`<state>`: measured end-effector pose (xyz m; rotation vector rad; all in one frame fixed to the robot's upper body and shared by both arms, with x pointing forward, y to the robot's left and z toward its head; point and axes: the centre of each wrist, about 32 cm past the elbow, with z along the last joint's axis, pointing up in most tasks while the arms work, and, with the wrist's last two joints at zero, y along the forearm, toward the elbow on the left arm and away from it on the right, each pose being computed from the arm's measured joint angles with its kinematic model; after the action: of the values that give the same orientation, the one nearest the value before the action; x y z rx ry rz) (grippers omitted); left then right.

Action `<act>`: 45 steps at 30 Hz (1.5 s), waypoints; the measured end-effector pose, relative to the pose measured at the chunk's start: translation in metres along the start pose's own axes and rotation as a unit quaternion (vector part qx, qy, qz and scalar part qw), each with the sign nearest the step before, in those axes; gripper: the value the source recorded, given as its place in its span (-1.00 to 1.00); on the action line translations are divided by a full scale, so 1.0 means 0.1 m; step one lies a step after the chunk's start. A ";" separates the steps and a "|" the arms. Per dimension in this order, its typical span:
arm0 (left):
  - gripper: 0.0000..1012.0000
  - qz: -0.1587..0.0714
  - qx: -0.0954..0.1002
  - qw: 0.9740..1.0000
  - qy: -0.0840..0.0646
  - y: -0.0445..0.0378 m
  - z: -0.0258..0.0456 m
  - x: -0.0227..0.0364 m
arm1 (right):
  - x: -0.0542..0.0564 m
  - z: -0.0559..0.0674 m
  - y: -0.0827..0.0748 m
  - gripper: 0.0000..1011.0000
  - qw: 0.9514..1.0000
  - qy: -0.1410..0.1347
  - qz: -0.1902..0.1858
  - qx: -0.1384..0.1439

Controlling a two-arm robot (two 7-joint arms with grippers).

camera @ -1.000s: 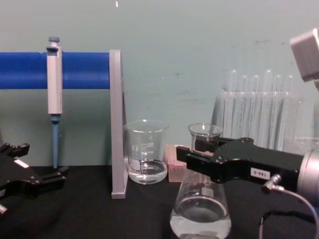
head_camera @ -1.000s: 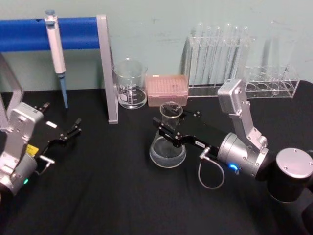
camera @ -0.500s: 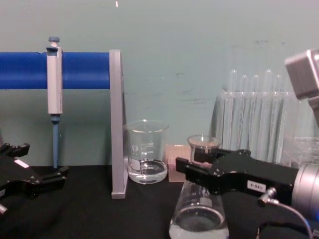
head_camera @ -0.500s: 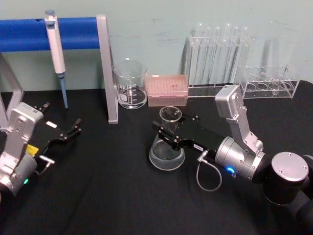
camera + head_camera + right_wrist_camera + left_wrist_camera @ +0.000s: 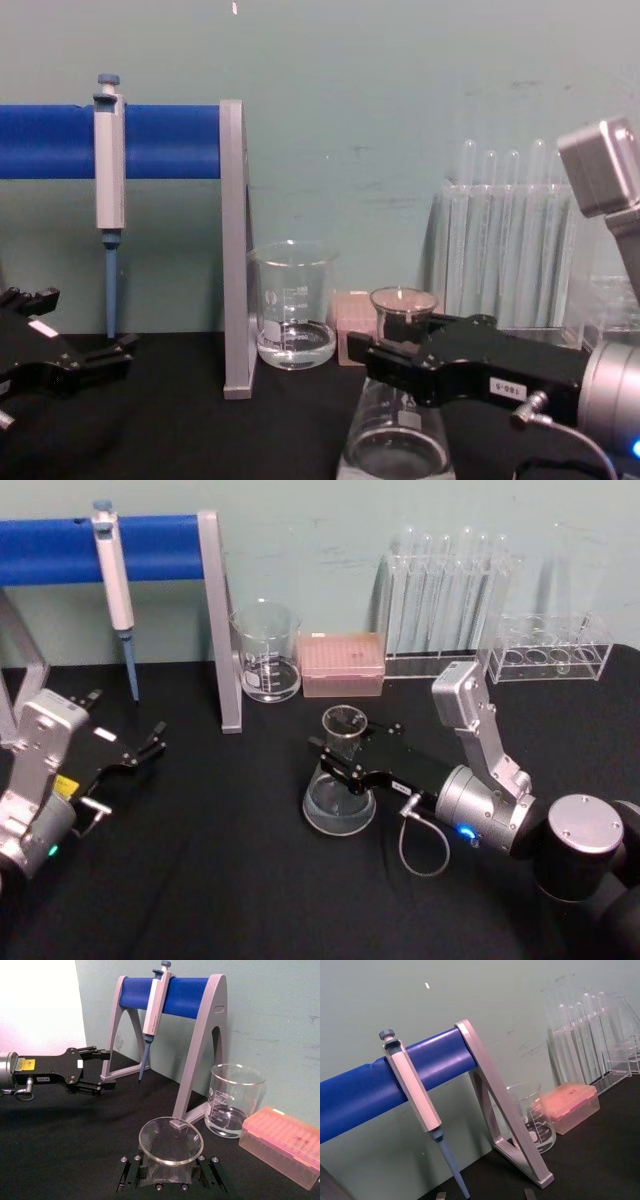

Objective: Grasp the erlenmeyer flask with one hand, shake it three times, then place it back.

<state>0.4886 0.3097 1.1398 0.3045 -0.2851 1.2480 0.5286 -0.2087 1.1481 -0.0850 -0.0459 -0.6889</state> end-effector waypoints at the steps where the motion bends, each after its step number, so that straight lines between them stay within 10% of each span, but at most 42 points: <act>1: 0.98 0.000 0.000 1.000 0.000 0.000 0.000 0.000 | 0.00 0.00 0.00 -0.11 1.000 0.000 0.000 -0.001; 39: 0.98 0.000 0.000 1.000 0.000 0.000 0.000 0.000 | 0.00 -0.02 0.00 -0.10 1.000 -0.005 -0.004 -0.012; 45: 0.98 0.000 0.000 1.000 0.000 0.000 0.000 0.000 | 0.00 -0.02 0.00 0.25 1.000 -0.005 -0.004 -0.011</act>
<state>0.4886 0.3096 1.1398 0.3044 -0.2851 1.2479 0.5287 -0.2092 1.1465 -0.1102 -0.0483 -0.6976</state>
